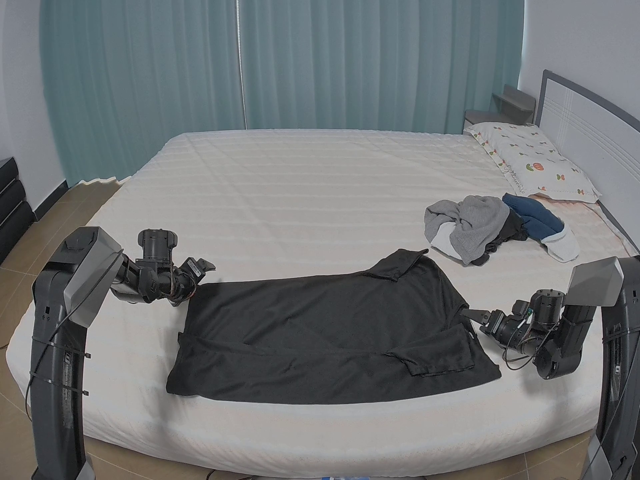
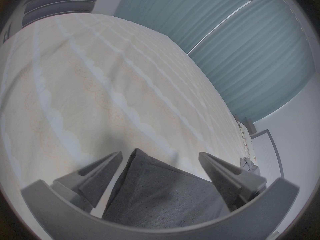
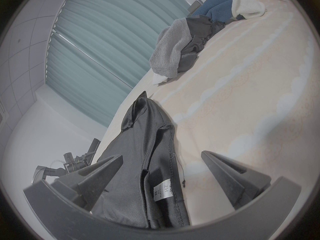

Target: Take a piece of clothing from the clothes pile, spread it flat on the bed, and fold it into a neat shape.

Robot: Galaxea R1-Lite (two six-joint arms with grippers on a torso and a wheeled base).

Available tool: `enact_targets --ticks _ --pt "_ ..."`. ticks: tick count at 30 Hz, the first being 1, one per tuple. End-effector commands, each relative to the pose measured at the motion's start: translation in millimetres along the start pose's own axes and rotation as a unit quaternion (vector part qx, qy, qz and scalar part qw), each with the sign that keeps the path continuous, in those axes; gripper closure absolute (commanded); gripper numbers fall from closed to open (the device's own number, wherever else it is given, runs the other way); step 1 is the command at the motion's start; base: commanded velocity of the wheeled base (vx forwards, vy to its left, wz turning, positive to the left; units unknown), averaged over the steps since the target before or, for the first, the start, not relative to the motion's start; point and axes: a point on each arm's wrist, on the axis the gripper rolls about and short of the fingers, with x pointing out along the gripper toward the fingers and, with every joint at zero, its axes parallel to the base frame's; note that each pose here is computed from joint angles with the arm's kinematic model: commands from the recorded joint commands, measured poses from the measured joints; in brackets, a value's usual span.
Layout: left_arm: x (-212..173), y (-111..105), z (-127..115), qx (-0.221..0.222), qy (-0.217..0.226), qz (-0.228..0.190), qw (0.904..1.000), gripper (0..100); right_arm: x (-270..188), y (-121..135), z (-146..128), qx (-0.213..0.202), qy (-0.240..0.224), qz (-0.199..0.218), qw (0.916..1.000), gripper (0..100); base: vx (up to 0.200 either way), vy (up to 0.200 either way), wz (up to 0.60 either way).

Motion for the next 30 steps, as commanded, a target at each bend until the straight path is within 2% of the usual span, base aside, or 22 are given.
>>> enact_targets --ticks 1,9,11,13,14,15,16,18,23,26,27,30 --pt "-1.5 0.2 0.9 0.0 0.001 -0.001 1.0 100 0.3 -0.2 -0.3 0.0 0.0 0.0 1.0 0 0.0 0.0 0.0" --pt "-4.1 -0.1 -1.4 -0.002 0.003 0.005 1.0 100 1.6 2.3 3.5 -0.004 -0.007 0.003 1.0 0 0.0 0.0 0.0" --pt "-8.7 -2.0 1.7 -0.01 -0.001 0.006 0.9999 100 4.9 10.7 9.8 -0.016 -0.029 0.001 0.9995 0 0.0 0.0 0.0" --pt "-12.8 -2.7 3.6 -0.029 -0.005 0.005 0.9996 100 8.7 25.3 24.3 -0.032 -0.072 -0.013 0.9968 0 0.0 0.0 0.0" --pt "-13.7 -3.3 4.0 -0.031 -0.005 0.005 0.9995 100 8.8 26.4 25.0 -0.032 -0.075 -0.014 0.9966 0 0.0 0.0 0.0" --pt "-20.2 -7.6 8.9 -0.053 -0.011 -0.001 0.9985 100 12.5 38.5 30.6 -0.037 -0.087 -0.025 0.9952 0 0.0 0.0 0.0" --pt "-20.2 -7.6 8.9 -0.053 -0.011 -0.001 0.9985 100 12.5 38.5 30.6 -0.037 -0.087 -0.025 0.9952 0 0.0 0.0 0.0" --pt "-27.1 -12.2 15.1 -0.08 -0.017 -0.009 0.9966 100 22.9 58.8 33.6 -0.049 -0.073 -0.018 0.9959 0 0.0 0.0 0.0" --pt "-31.8 -10.3 10.4 -0.087 -0.007 -0.004 0.9961 100 49.2 85.1 46.4 -0.07 -0.055 -0.007 0.996 0 0.0 0.0 0.0" --pt "-32.1 -9.8 9.7 -0.088 -0.005 -0.003 0.9961 100 63.3 90.2 46.8 -0.086 -0.035 -0.017 0.9955 0 0.0 0.0 0.0" --pt "-32.1 -9.2 9.0 -0.089 -0.004 -0.003 0.996 100 75.0 90.2 45.9 -0.109 -0.019 -0.03 0.9934 0 0.0 0.0 0.0" --pt "-31.5 -7.1 7.1 -0.09 -0.001 0.001 0.996 100 90.6 88.3 51.6 -0.149 -0.014 -0.058 0.9871 0 0.0 0.0 0.0"
